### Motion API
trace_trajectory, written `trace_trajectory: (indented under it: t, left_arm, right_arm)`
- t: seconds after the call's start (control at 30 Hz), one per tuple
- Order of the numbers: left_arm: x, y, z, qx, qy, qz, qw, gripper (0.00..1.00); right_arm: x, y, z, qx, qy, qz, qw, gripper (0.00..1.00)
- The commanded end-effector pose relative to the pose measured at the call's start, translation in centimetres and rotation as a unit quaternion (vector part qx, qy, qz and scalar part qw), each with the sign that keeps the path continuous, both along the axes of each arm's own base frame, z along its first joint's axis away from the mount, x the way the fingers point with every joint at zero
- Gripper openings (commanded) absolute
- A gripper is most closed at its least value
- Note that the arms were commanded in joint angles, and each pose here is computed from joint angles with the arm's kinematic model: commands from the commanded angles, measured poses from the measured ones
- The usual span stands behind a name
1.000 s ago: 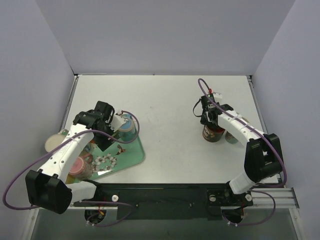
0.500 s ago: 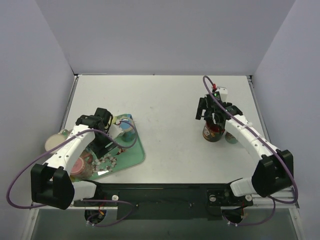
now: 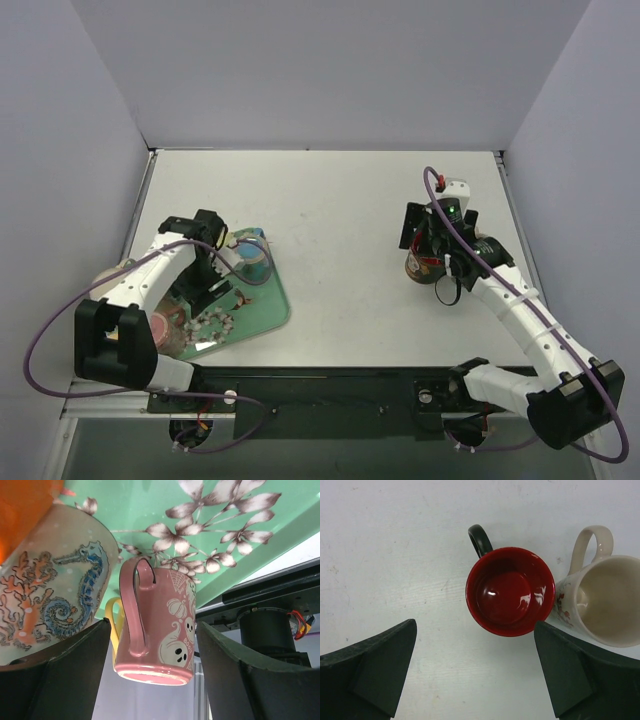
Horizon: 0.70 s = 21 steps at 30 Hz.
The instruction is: Turn the mug right side up
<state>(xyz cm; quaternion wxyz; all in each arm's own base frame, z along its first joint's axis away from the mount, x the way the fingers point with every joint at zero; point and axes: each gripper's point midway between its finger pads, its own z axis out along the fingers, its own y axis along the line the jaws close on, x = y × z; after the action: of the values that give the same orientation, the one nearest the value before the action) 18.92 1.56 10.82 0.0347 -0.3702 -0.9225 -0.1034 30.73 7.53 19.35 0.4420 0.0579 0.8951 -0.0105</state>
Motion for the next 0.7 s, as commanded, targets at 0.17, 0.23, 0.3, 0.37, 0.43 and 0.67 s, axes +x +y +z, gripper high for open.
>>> trace_trajectory:
  t: [0.17, 0.23, 0.3, 0.37, 0.43, 0.67]
  left_arm:
    - [-1.6, 3.1, -1.0, 0.06, 0.049, 0.031, 0.997, 0.78]
    - [-1.4, 3.3, -1.6, 0.067, 0.05, 0.031, 0.996, 0.78]
    - [-1.4, 3.2, -2.3, 0.065, 0.055, 0.032, 0.996, 0.77]
    - [-2.0, 2.7, -3.0, 0.049, 0.08, 0.034, 0.995, 0.74]
    - [-3.2, 1.7, -3.6, 0.021, 0.115, 0.038, 0.992, 0.69]
    - [-3.9, 0.6, -2.9, -0.023, 0.114, -0.006, 0.993, 0.66]
  right_arm:
    - [-0.9, -1.5, -0.9, -0.029, -0.02, -0.005, 0.999, 0.97]
    - [-1.0, -1.7, -1.0, -0.034, -0.019, -0.003, 0.999, 0.97]
    - [-1.1, -1.8, -1.1, -0.035, -0.019, -0.003, 0.999, 0.97]
    - [-1.1, -1.9, -1.2, -0.037, -0.02, -0.003, 0.999, 0.97]
    - [-1.1, -2.0, -1.2, -0.041, -0.02, -0.005, 0.999, 0.97]
    - [-1.1, -1.9, -1.2, -0.038, -0.021, -0.002, 0.999, 0.97]
